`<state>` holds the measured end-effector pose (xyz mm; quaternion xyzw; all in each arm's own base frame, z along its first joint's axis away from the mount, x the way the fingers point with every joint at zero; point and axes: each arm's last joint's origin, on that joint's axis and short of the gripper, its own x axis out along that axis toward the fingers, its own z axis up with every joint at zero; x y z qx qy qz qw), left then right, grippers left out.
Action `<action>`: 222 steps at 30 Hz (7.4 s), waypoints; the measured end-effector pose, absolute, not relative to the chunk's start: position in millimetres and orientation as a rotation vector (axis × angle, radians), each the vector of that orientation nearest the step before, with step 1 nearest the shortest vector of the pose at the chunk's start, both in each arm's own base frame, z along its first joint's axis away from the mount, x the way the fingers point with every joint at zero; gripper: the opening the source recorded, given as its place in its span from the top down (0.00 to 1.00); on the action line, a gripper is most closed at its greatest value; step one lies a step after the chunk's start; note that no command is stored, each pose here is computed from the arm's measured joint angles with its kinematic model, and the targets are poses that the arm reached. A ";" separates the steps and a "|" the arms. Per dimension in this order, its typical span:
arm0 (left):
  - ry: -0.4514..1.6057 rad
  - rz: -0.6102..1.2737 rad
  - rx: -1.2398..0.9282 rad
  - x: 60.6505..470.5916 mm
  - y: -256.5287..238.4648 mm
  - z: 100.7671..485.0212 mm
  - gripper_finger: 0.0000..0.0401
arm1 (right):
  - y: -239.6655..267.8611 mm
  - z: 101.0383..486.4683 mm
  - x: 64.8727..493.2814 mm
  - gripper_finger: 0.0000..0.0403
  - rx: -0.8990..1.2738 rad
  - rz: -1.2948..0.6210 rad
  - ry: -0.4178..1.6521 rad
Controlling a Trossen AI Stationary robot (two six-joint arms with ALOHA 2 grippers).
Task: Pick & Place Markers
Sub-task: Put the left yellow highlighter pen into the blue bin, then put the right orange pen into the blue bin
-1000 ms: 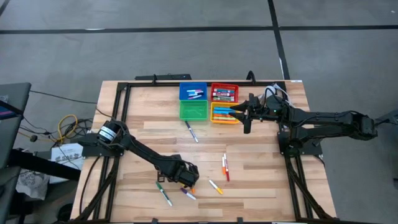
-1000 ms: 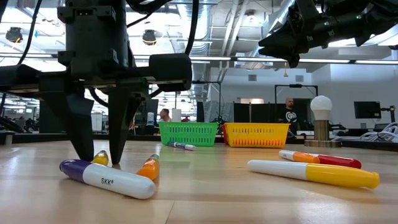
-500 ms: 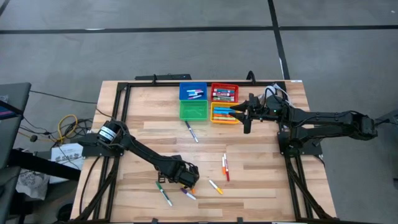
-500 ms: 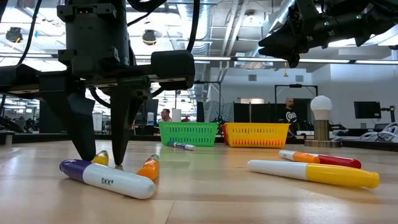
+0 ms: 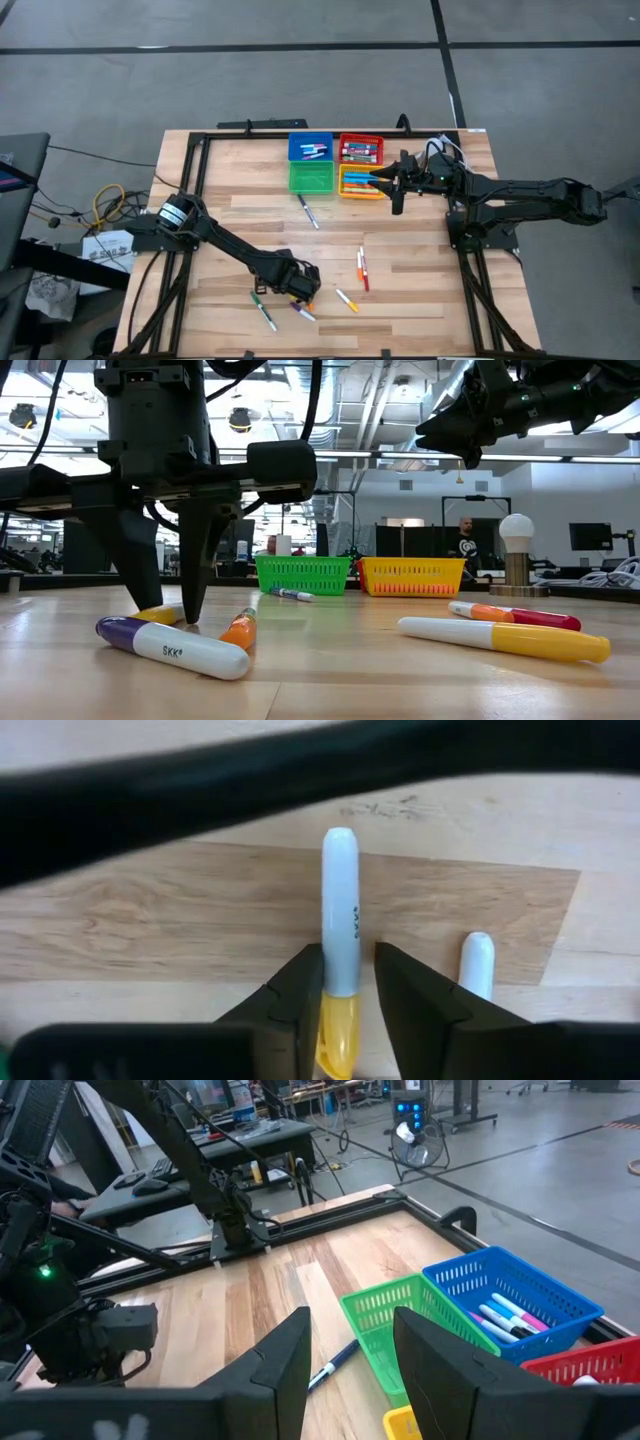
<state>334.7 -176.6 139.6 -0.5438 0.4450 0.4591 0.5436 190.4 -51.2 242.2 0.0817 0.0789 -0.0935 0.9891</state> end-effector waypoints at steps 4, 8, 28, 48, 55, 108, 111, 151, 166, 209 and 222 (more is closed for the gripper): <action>1.054 1.091 -1.293 333.7 -176.0 138.1 0.83 | -51.1 242.2 190.4 0.67 0.164 -0.188 0.158; 1.050 1.099 -1.299 330.9 -174.5 135.5 0.89 | -51.2 242.2 190.4 0.67 0.164 -0.188 0.158; 0.959 1.113 -1.237 332.9 -161.1 138.7 0.87 | -51.1 242.2 190.4 0.67 0.164 -0.188 0.158; 0.751 0.875 -1.116 323.8 -132.1 223.2 0.88 | -51.2 242.2 190.4 0.67 0.164 -0.188 0.158; 0.605 0.770 -0.990 312.5 -123.0 261.9 0.89 | -51.2 242.2 190.4 0.67 0.164 -0.188 0.158; 0.593 0.652 -0.450 336.8 121.4 286.1 0.88 | -51.2 242.3 190.4 0.67 0.163 -0.188 0.158; 0.598 0.648 -0.410 330.9 138.9 286.8 0.88 | -51.2 242.2 190.4 0.67 0.163 -0.188 0.158; 0.801 0.432 -0.205 330.3 235.2 199.1 0.86 | -51.0 242.2 190.4 0.67 0.250 -0.191 0.150; 0.845 0.374 -0.318 326.0 249.9 169.0 0.86 | -51.1 242.2 190.4 0.67 0.251 -0.192 0.150; 0.498 0.283 -0.185 304.6 169.9 306.8 0.59 | -51.0 242.2 190.4 0.67 0.250 -0.191 0.151; 0.423 0.285 -0.407 287.4 31.0 317.9 0.58 | -51.1 242.1 190.4 0.67 0.250 -0.191 0.151</action>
